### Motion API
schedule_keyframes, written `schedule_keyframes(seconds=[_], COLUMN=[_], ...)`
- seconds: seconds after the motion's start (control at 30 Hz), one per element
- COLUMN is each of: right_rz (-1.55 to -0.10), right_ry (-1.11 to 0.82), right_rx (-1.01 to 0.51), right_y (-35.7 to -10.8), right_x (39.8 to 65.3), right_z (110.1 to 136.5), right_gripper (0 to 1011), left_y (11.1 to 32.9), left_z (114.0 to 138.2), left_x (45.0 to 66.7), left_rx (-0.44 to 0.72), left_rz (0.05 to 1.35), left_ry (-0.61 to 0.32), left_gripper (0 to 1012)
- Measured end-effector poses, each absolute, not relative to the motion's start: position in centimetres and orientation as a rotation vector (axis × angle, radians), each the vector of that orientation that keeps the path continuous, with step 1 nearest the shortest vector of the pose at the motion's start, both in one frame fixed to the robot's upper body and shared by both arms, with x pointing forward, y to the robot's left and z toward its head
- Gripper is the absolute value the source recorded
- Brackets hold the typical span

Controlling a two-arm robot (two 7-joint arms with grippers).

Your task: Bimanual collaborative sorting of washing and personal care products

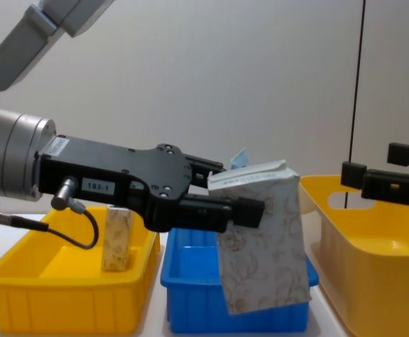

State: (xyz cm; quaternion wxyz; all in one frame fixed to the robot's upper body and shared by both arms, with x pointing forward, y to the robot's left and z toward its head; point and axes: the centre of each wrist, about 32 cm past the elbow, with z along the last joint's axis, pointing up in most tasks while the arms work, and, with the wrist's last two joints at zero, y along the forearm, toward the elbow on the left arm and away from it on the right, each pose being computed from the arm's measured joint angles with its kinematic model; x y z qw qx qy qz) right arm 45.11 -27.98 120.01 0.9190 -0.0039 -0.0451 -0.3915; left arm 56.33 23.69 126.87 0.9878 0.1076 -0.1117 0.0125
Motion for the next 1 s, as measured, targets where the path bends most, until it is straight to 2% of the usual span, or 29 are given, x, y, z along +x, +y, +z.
schedule_keyframes(seconds=[0.6,1.0], right_rz=[-0.500,-0.347], right_ry=[-0.135,-0.134], right_rx=[-0.064,-0.105], right_y=[-30.5,-30.8], right_x=[46.5,47.9], right_z=[121.0,121.2], right_gripper=[1002,1002], left_y=[23.7,23.7], left_z=[126.9,126.9], left_x=[56.3,56.3], left_rx=[0.216,0.216], left_rz=[0.025,0.025], left_ry=[-0.224,-0.224], left_gripper=[429,429])
